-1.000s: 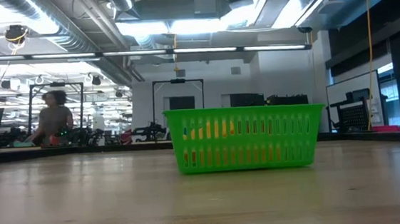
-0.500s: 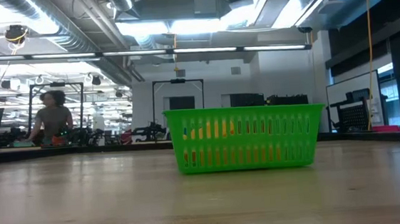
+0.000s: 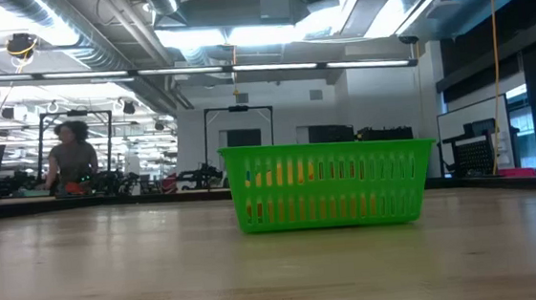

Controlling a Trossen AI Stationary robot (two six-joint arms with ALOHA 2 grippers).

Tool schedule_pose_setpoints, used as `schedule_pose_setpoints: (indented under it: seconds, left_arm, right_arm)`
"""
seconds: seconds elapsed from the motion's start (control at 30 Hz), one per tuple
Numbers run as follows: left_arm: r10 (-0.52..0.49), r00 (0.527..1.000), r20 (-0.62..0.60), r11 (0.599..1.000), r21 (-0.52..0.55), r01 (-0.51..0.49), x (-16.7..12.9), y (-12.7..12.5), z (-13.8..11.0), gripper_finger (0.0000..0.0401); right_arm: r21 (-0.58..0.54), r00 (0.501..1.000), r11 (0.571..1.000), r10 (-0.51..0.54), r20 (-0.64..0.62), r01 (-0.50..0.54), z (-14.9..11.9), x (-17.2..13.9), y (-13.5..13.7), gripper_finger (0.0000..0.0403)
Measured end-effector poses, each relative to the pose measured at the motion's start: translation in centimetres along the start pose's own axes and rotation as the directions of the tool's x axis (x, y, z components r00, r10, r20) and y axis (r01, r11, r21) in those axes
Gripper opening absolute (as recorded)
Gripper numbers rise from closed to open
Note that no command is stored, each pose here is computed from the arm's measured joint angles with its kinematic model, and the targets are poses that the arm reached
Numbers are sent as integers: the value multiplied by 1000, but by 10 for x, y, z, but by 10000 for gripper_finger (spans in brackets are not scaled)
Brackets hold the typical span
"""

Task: Sort & place blocks by color
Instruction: Put the green game piece into the blue basket

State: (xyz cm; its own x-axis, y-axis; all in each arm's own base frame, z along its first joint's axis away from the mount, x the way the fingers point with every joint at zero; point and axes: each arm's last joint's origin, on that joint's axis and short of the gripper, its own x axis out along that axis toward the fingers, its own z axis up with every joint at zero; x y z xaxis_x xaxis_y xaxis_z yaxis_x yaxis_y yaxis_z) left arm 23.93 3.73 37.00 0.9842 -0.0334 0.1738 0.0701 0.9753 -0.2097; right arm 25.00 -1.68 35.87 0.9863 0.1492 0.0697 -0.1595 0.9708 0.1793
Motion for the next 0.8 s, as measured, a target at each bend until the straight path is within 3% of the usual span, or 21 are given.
schedule_pose_setpoints:
  seconds: [0.2,0.33,0.5,0.67,0.8]
  left_arm:
    - [9,1000,2,1000,-5,-9,0,0,0,130]
    - [12,1000,-12,997,-70,-13,2,2,-3,130]
    - [90,985,-149,983,-148,-112,18,16,-22,130]
    - [199,899,-390,956,-123,-265,41,54,-39,130]
    - [284,794,-537,927,-58,-371,55,94,-57,130]
  right_arm:
    - [-1,1000,1000,0,0,0,0,0,0,0]
    - [-1,1000,1000,0,-1,0,0,0,0,0]
    - [-1,1000,1000,0,0,0,0,0,0,0]
    - [-1,1000,1000,1,5,-1,1,0,0,0]
    - [0,1000,1000,1,6,-1,1,0,0,0]
